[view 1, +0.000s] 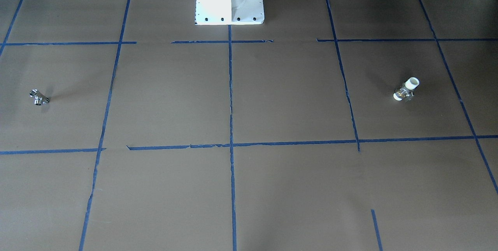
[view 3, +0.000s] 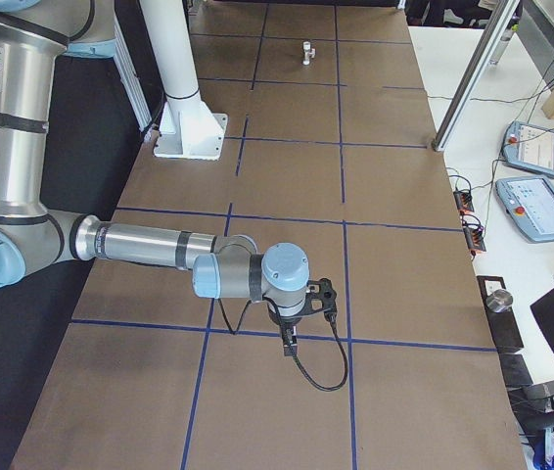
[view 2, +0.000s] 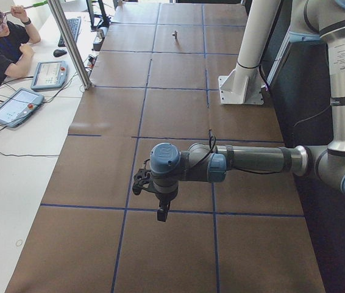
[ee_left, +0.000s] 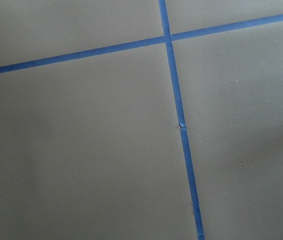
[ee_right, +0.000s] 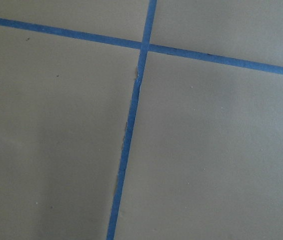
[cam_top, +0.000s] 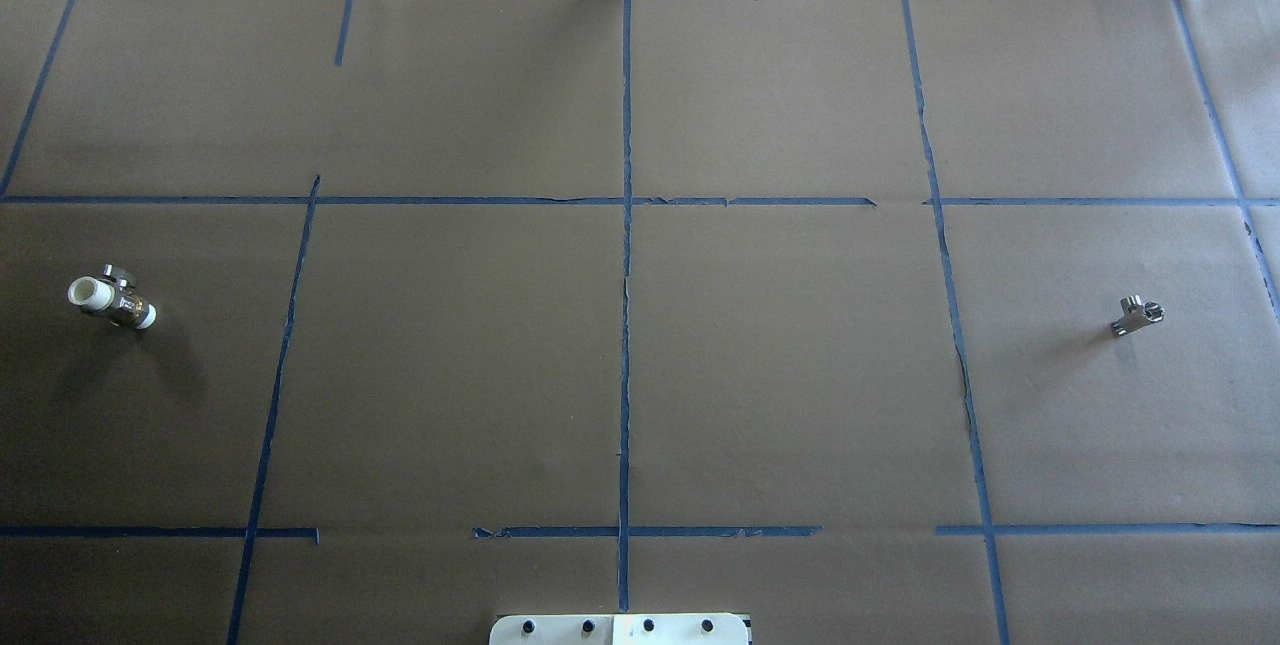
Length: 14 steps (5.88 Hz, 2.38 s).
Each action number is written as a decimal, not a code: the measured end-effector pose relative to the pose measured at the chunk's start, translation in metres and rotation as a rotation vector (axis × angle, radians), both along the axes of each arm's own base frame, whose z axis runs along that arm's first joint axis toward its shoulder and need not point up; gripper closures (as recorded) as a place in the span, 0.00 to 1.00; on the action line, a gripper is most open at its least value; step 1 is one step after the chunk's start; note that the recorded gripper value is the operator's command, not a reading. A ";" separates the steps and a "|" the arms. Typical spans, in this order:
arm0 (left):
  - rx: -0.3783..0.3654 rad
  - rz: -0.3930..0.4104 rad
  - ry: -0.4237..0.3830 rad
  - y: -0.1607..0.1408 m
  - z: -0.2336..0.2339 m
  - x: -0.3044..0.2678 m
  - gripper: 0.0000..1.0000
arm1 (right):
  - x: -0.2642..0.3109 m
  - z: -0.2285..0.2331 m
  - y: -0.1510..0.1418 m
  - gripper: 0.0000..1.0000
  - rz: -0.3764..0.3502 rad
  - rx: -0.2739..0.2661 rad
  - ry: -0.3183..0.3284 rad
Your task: Assemble PPR valve and pipe with both arms
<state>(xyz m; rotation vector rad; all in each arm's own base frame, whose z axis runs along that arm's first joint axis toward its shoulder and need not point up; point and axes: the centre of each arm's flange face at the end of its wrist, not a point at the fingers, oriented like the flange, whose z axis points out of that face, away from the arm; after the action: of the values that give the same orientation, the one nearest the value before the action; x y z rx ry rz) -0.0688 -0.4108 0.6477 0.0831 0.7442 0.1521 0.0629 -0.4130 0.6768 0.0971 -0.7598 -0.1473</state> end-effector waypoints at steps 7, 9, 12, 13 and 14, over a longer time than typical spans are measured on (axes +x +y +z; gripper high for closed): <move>0.136 0.017 -0.004 -0.042 -0.034 0.007 0.00 | -0.001 -0.001 -0.001 0.00 -0.003 0.003 0.001; 0.201 0.024 0.023 -0.052 -0.052 0.022 0.00 | -0.001 -0.002 -0.002 0.00 -0.004 0.006 0.003; 0.037 -0.035 0.101 -0.052 -0.106 0.141 0.00 | -0.001 -0.003 -0.002 0.00 -0.004 0.007 0.003; 0.020 -0.073 0.094 -0.046 -0.112 0.181 0.00 | -0.002 -0.003 -0.002 0.00 -0.006 0.007 0.002; 0.012 -0.114 0.074 -0.039 -0.115 0.223 0.00 | -0.003 -0.002 -0.002 0.00 -0.007 0.007 0.002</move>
<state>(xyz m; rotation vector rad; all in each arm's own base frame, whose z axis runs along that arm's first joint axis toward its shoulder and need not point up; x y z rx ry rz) 0.1539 -0.4500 0.5332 0.1431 0.8102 0.0447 0.0602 -0.4152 0.6743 0.1003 -0.7576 -0.1570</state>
